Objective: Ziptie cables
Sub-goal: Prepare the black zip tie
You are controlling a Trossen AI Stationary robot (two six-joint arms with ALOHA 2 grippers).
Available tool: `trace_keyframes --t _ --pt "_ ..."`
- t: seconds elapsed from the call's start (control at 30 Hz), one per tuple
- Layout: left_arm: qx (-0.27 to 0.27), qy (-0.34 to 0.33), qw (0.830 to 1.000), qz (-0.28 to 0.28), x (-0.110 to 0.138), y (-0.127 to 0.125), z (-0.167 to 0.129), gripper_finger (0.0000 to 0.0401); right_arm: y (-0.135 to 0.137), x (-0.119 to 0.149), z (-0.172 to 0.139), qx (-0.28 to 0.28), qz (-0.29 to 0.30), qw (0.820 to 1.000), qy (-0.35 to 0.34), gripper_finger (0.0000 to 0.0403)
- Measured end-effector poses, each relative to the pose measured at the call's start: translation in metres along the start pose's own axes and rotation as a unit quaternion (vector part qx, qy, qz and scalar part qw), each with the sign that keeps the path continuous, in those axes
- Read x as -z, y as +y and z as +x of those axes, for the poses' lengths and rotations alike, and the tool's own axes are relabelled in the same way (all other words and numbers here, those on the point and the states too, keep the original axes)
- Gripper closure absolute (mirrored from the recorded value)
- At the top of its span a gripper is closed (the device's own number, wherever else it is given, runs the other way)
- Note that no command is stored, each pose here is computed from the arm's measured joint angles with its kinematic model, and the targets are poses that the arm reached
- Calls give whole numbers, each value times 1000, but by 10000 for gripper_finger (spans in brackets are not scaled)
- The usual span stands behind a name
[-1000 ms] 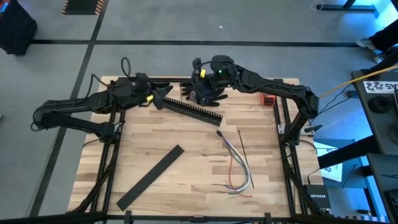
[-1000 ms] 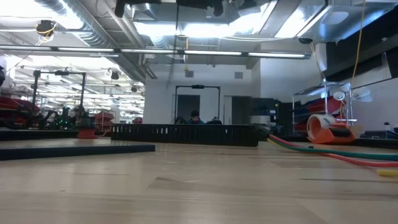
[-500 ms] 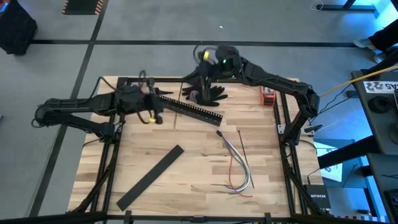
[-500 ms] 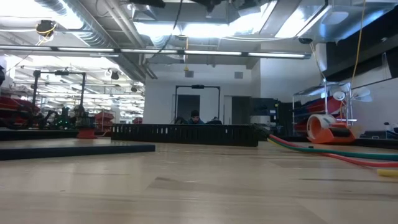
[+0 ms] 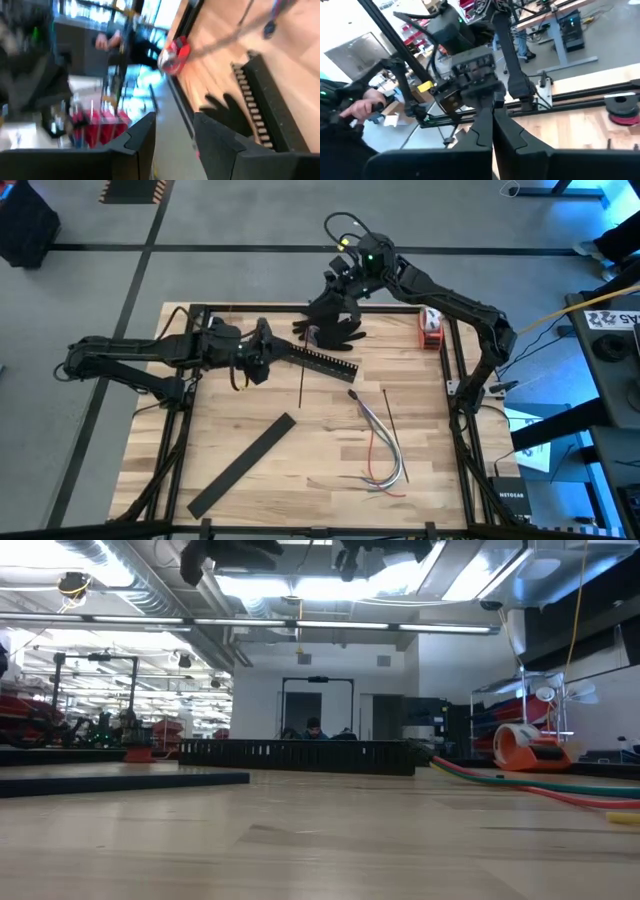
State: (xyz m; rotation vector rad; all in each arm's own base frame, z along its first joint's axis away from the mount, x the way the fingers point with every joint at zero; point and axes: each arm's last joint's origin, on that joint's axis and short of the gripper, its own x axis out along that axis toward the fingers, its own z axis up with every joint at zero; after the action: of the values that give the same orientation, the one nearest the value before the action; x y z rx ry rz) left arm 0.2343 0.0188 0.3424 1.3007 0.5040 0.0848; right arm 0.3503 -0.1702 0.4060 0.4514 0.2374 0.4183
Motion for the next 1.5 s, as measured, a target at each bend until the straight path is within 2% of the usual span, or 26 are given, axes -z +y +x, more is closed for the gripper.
trace_keyframes --t 0.13,0.37,0.6,0.93,1.27,1.5 --pt "-11 -44 999 28 -6 1 11 272 -4 3 3 0 22 1000 5 403" --pt "12 -41 994 102 -13 -13 41 272 -9 10 13 -37 63 997 27 403" --pt "-13 -70 991 109 -28 -15 49 272 -9 9 13 -36 64 997 27 403" --pt "14 -86 988 125 -36 -28 61 272 -6 10 15 -47 75 996 32 403" --pt "32 -136 989 48 -58 -36 54 274 -9 9 13 -36 67 997 26 403" --pt "59 -150 987 15 -72 -49 58 323 -8 9 13 -40 48 998 26 403"
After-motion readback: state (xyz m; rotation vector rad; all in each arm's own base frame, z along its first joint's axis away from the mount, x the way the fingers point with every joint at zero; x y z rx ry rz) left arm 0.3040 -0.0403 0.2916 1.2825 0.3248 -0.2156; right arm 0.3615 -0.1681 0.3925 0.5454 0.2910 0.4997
